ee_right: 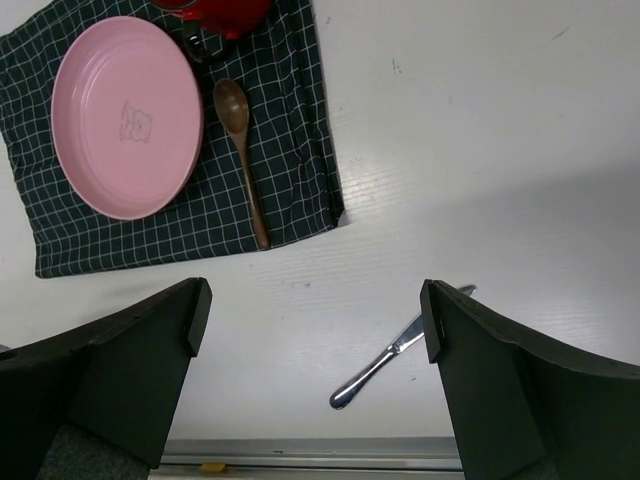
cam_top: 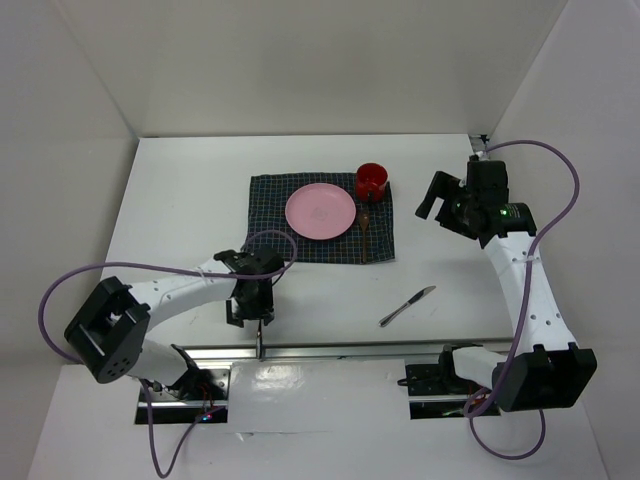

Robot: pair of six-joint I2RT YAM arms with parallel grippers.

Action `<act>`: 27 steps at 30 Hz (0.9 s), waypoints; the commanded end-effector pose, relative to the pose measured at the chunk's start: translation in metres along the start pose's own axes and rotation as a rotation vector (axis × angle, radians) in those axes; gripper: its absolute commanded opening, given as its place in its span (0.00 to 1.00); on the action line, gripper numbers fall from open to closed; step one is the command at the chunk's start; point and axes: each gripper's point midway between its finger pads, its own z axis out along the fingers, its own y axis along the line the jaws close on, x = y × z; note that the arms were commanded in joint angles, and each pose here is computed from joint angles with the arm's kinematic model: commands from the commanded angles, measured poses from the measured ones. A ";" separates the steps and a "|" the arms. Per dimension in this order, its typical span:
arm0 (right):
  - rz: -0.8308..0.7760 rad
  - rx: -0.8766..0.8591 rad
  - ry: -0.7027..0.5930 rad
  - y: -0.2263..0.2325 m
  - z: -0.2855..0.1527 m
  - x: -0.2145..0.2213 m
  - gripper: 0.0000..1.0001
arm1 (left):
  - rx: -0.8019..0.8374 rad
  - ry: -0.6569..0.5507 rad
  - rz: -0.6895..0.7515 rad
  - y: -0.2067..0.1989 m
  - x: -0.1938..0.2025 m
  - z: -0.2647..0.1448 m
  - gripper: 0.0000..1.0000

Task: Set the dinner table for one person

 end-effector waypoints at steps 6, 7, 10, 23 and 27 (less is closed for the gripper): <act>-0.005 -0.044 -0.040 0.008 -0.004 -0.010 0.99 | 0.110 -0.007 -0.046 -0.017 0.000 0.029 0.63; -0.005 -0.044 -0.040 0.008 -0.004 -0.010 0.99 | 0.118 -0.002 -0.046 -0.020 0.001 0.035 0.61; -0.004 -0.041 -0.032 0.007 -0.004 -0.008 0.99 | 0.079 0.004 -0.053 -0.016 -0.002 0.040 0.43; 0.002 -0.079 -0.044 0.017 -0.004 -0.018 0.99 | 0.001 -0.244 -0.021 -0.016 -0.119 -0.054 0.00; 0.023 -0.104 -0.011 0.022 0.003 -0.012 0.99 | 0.041 -0.266 0.019 -0.031 -0.179 -0.067 0.00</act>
